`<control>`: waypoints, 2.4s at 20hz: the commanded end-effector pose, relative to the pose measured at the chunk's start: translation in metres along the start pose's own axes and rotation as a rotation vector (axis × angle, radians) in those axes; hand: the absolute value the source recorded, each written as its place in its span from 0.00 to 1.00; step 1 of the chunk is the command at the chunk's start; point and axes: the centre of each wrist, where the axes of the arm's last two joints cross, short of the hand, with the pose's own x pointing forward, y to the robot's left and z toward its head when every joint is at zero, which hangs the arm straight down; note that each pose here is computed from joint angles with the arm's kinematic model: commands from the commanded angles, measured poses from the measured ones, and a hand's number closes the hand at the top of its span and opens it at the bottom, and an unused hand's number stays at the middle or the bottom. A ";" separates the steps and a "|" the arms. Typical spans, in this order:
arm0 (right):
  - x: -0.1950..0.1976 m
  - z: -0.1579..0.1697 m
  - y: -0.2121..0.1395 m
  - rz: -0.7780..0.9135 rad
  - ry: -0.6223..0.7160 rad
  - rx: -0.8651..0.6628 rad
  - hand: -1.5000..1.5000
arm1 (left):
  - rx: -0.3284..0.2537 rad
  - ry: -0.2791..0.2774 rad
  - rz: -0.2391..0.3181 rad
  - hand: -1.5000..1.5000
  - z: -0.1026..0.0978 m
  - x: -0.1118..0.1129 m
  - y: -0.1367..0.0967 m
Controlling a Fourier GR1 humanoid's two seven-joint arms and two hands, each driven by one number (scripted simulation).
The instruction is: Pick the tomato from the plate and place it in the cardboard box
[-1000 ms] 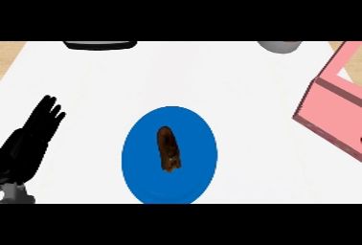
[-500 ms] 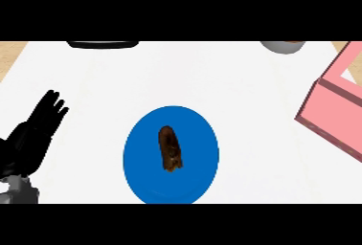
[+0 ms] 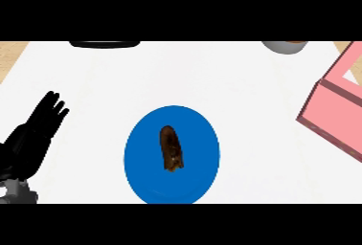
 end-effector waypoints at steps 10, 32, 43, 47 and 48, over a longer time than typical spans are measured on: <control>-0.071 -0.003 0.091 -0.056 0.210 0.280 0.00 | 0.010 -0.001 -0.010 0.50 0.003 -0.010 0.000; -0.169 0.024 -0.004 -0.792 0.246 -0.163 0.00 | 0.006 0.008 0.009 0.50 0.002 -0.009 -0.004; -0.229 0.077 -0.015 -0.865 0.226 -0.160 0.00 | 0.004 -0.029 -0.007 0.50 -0.003 0.002 0.009; -0.238 0.091 -0.027 -0.830 0.216 -0.164 0.00 | -0.026 -0.006 0.010 0.50 -0.007 0.007 -0.007; -0.235 0.084 -0.026 -0.808 0.229 -0.144 0.00 | -0.016 -0.004 0.020 0.50 0.000 -0.004 -0.008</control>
